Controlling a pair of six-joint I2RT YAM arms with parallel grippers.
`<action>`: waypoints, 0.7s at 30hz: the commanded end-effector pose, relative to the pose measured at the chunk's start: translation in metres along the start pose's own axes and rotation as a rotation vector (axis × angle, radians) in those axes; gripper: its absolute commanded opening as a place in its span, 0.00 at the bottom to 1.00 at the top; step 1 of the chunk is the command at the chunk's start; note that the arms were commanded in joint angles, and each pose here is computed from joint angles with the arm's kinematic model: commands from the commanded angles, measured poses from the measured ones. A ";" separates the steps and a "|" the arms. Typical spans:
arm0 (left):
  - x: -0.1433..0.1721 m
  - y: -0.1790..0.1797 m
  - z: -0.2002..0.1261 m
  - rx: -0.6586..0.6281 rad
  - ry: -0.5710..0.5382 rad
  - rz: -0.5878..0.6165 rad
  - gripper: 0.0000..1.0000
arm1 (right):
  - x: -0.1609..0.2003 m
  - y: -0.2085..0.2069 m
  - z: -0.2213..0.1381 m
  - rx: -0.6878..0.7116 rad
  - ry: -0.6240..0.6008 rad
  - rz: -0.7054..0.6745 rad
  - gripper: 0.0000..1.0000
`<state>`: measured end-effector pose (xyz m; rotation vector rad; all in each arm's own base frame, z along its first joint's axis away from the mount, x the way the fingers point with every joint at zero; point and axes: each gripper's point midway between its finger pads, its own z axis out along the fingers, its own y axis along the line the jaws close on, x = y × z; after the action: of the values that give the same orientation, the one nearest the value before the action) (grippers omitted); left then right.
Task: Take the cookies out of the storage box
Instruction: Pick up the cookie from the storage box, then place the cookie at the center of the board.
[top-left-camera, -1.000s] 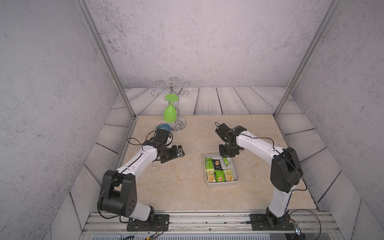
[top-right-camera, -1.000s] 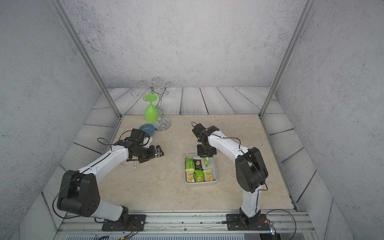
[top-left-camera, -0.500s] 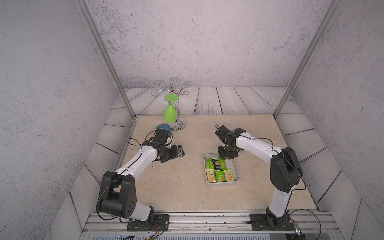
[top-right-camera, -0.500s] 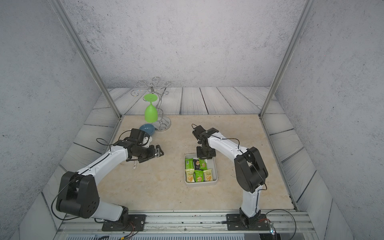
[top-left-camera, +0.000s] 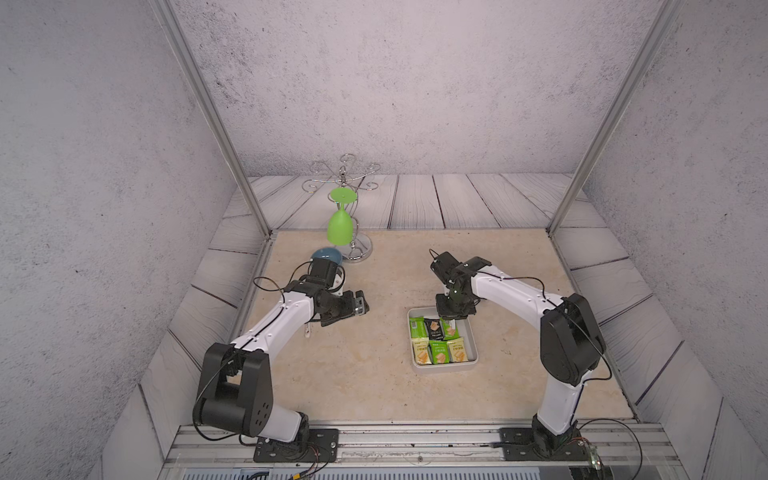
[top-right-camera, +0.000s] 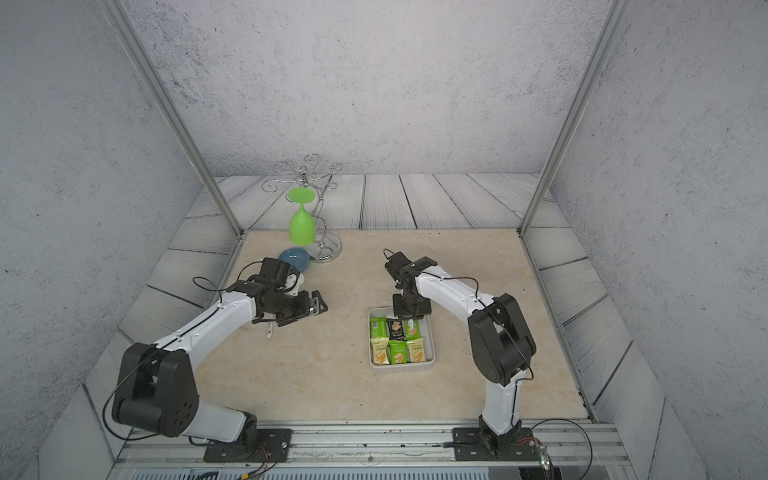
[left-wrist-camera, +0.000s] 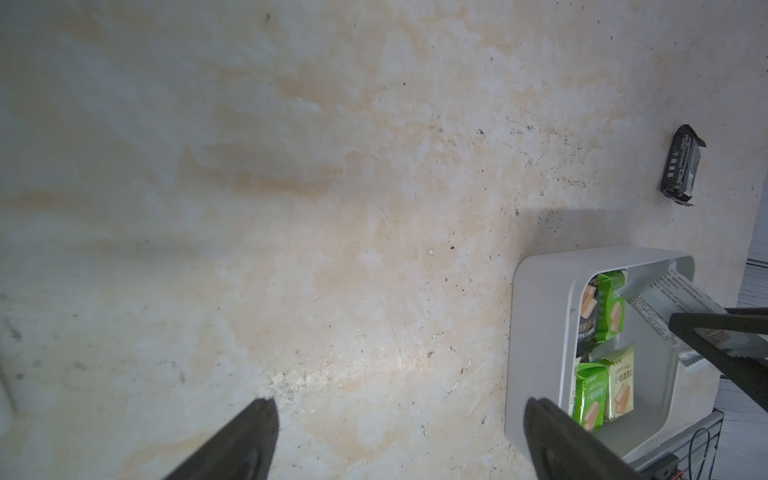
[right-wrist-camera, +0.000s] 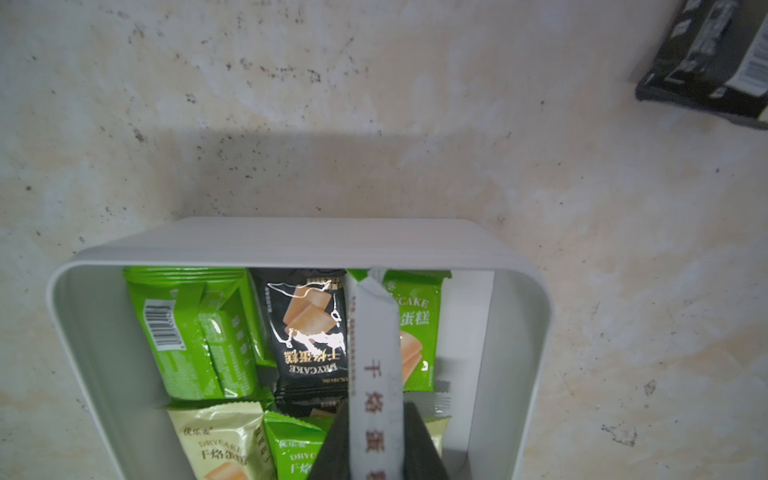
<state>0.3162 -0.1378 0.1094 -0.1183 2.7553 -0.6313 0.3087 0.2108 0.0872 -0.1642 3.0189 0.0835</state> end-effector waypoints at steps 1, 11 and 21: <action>0.002 -0.001 0.000 -0.001 0.002 0.015 0.98 | -0.003 0.000 -0.021 -0.008 -0.032 -0.010 0.20; -0.003 -0.006 0.001 0.010 0.013 -0.001 0.98 | -0.026 -0.002 -0.077 -0.126 -0.149 0.030 0.20; -0.017 -0.022 -0.006 0.021 0.011 0.018 0.98 | -0.081 -0.075 -0.080 -0.028 -0.273 0.160 0.19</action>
<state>0.3315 -0.1455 0.1265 -0.1043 2.7307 -0.6480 0.3704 0.1660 0.1753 0.0527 2.7844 0.2684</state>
